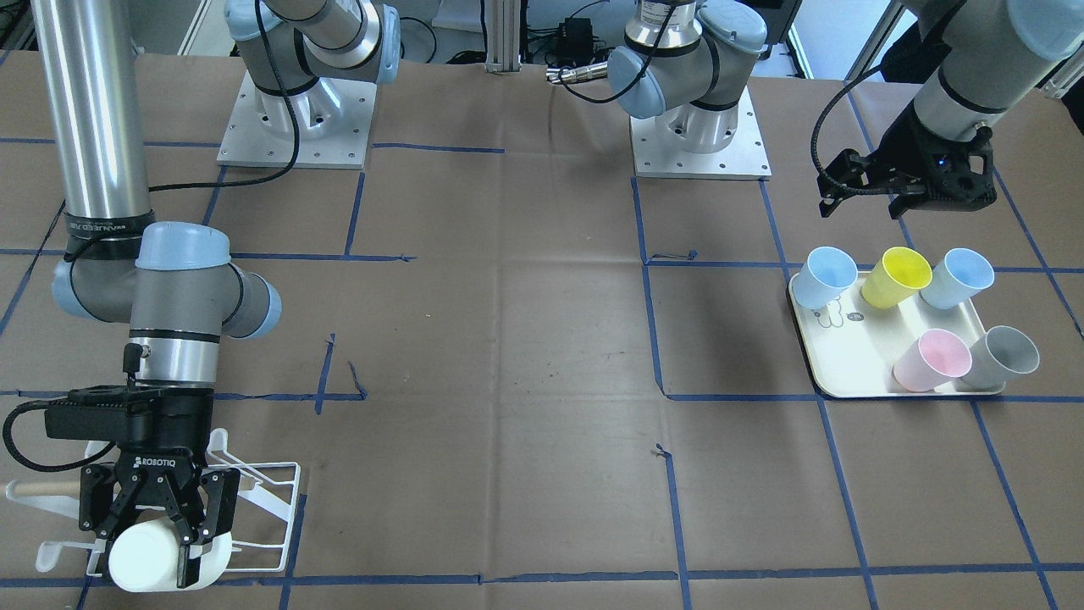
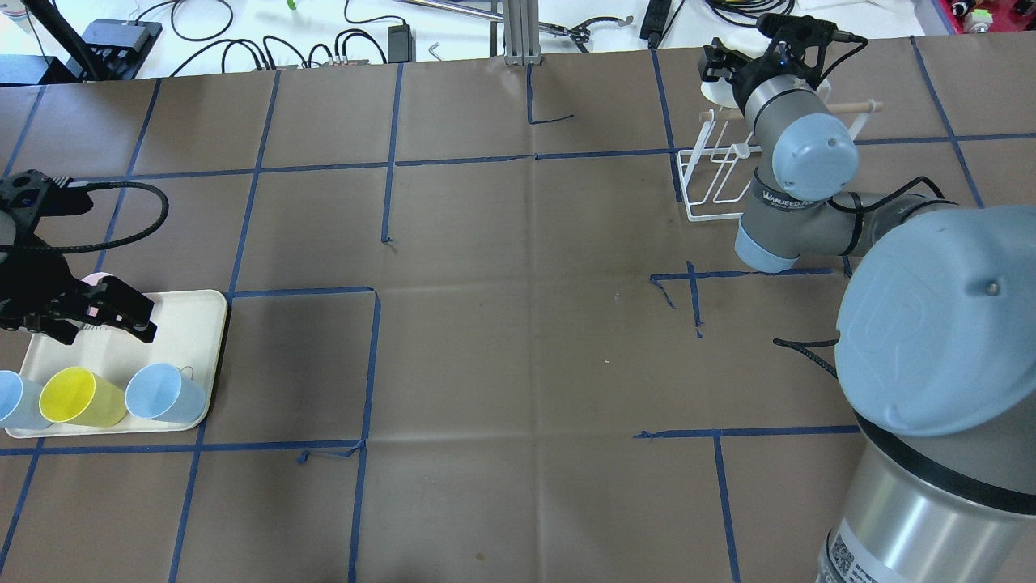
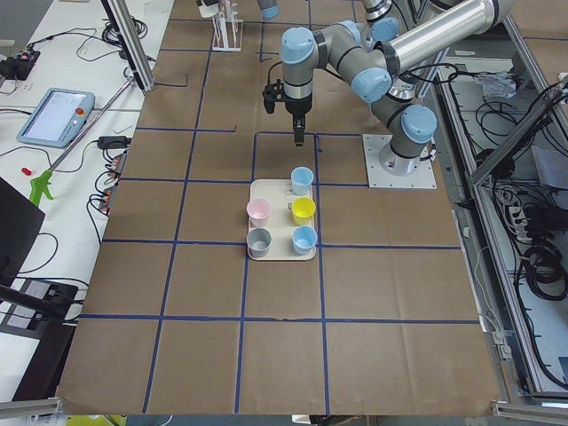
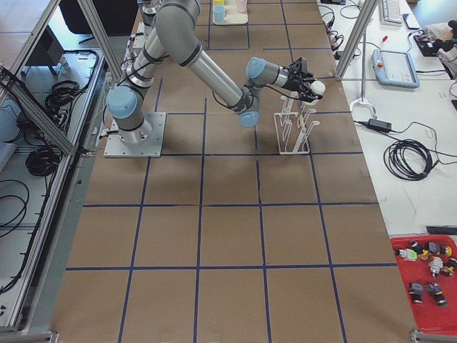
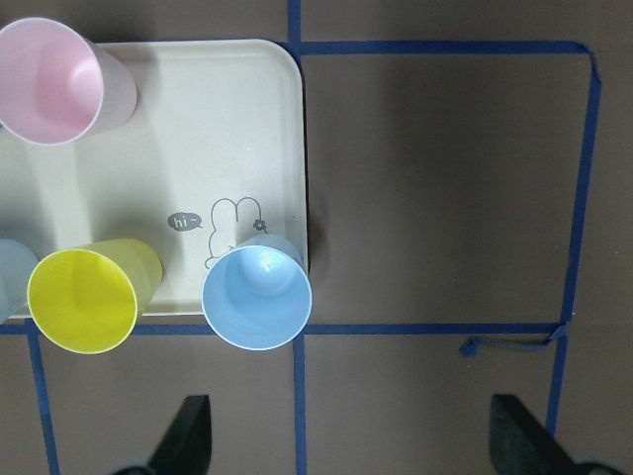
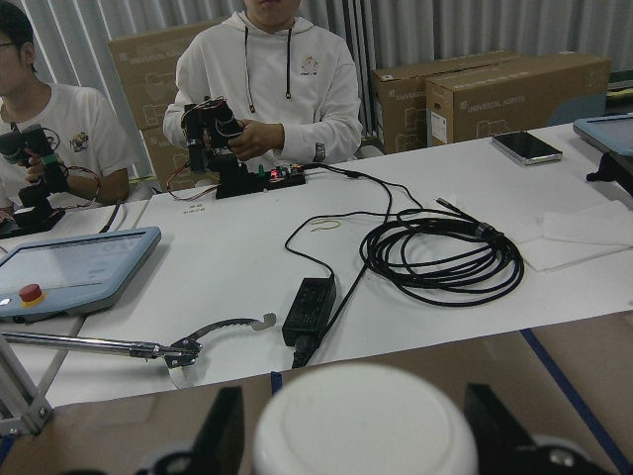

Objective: Transfer IKEA cup to right arm and place on rack

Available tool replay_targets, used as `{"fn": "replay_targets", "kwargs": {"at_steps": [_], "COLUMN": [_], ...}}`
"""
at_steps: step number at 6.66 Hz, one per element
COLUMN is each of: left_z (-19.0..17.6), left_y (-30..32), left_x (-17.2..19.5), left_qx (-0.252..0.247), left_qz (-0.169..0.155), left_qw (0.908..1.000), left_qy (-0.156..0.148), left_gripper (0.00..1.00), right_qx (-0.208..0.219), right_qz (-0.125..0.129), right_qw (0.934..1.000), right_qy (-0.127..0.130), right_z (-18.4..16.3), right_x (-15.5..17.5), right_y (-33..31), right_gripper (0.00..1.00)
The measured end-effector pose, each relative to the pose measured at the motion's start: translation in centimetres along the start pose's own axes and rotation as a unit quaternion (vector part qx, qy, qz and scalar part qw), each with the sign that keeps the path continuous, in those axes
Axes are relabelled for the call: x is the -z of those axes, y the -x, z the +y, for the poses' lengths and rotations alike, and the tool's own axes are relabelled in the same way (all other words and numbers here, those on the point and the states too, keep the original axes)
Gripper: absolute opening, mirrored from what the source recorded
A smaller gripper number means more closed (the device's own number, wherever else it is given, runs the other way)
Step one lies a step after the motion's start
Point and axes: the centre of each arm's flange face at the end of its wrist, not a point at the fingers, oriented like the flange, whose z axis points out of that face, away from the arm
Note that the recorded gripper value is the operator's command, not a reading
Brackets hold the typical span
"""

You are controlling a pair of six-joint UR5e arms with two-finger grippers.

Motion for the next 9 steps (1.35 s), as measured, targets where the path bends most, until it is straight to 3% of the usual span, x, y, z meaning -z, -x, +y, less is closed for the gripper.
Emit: {"fn": "replay_targets", "kwargs": {"at_steps": [3,5,6,7,8,9], "left_z": [1.3,0.9,0.5,0.4,0.6,0.9], "left_y": [1.8,2.3,2.5,2.5,2.3,2.0], "left_x": [-7.4,-11.2,-12.6,-13.6,-14.5,-15.2], "left_qx": [-0.006,-0.006,-0.005,-0.005,-0.005,-0.005], "left_qz": [-0.003,0.002,0.007,0.012,0.017,0.021], "left_qw": [0.9999,1.0000,1.0000,0.9999,0.9998,0.9996], "left_qy": [-0.011,-0.005,0.000,0.006,0.013,0.019], "left_gripper": [0.99,0.99,0.99,0.99,0.99,0.91], "right_qx": [-0.001,-0.017,-0.042,-0.075,-0.113,-0.166], "right_qz": [-0.007,-0.018,-0.035,-0.070,-0.110,-0.140], "right_qw": [0.9999,0.9992,0.9975,0.9935,0.9866,0.9757], "right_qy": [-0.008,-0.033,-0.045,-0.049,-0.042,-0.029], "right_z": [-1.0,-3.8,-5.4,-6.5,-7.0,-7.0], "right_x": [0.6,2.8,4.6,7.0,9.6,12.5], "right_y": [0.4,1.6,3.0,4.8,6.5,7.9], "right_gripper": [1.00,1.00,1.00,1.00,1.00,1.00]}}
